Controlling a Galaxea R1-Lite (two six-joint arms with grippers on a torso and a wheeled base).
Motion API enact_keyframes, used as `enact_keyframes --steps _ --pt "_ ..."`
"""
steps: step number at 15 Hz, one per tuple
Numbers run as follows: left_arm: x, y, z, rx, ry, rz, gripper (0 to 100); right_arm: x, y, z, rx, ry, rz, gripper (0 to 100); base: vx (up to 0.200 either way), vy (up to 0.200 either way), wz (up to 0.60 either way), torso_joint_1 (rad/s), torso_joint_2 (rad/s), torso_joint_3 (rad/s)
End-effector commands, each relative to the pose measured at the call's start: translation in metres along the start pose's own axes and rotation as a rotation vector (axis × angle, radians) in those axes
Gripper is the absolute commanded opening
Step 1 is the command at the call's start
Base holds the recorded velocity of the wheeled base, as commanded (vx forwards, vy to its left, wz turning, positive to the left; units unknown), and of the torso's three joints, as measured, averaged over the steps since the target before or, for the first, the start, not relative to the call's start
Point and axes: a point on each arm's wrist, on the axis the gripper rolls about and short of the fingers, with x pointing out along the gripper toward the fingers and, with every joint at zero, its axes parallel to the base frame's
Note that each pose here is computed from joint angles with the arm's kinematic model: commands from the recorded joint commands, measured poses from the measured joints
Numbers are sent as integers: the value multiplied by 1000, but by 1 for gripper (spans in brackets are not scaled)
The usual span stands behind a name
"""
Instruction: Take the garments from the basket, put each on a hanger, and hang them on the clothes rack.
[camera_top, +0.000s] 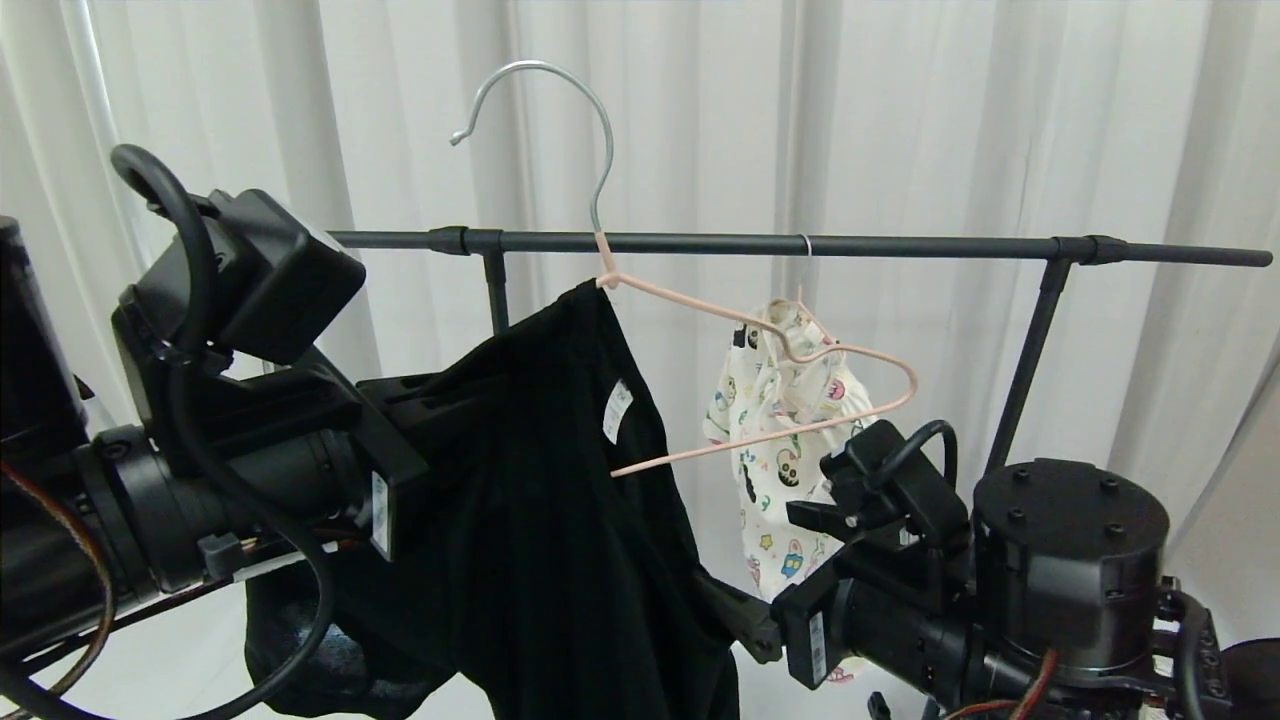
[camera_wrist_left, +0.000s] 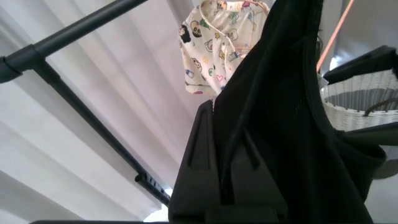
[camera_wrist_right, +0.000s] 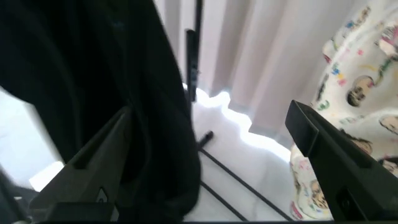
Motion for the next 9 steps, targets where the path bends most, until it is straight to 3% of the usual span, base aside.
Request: enact_keyframes --steps 1,4,7,9 --pt "0 1 1 0 -5 2 0 8 -1 -11 -17 40 -28 100 0 0 0 0 0 0" --pt "-1 2 0 -1 1 13 0 3 -14 -23 -91 85 -96 100 0 0 0 0 0 0" --pt "-4 6 -8 -8 26 36 0 -14 -55 -30 -193 129 -243 100 0 0 0 0 0 0" --pt "-9 6 -23 -7 70 51 0 -24 -83 -21 -183 104 -351 100 0 0 0 0 0 0"
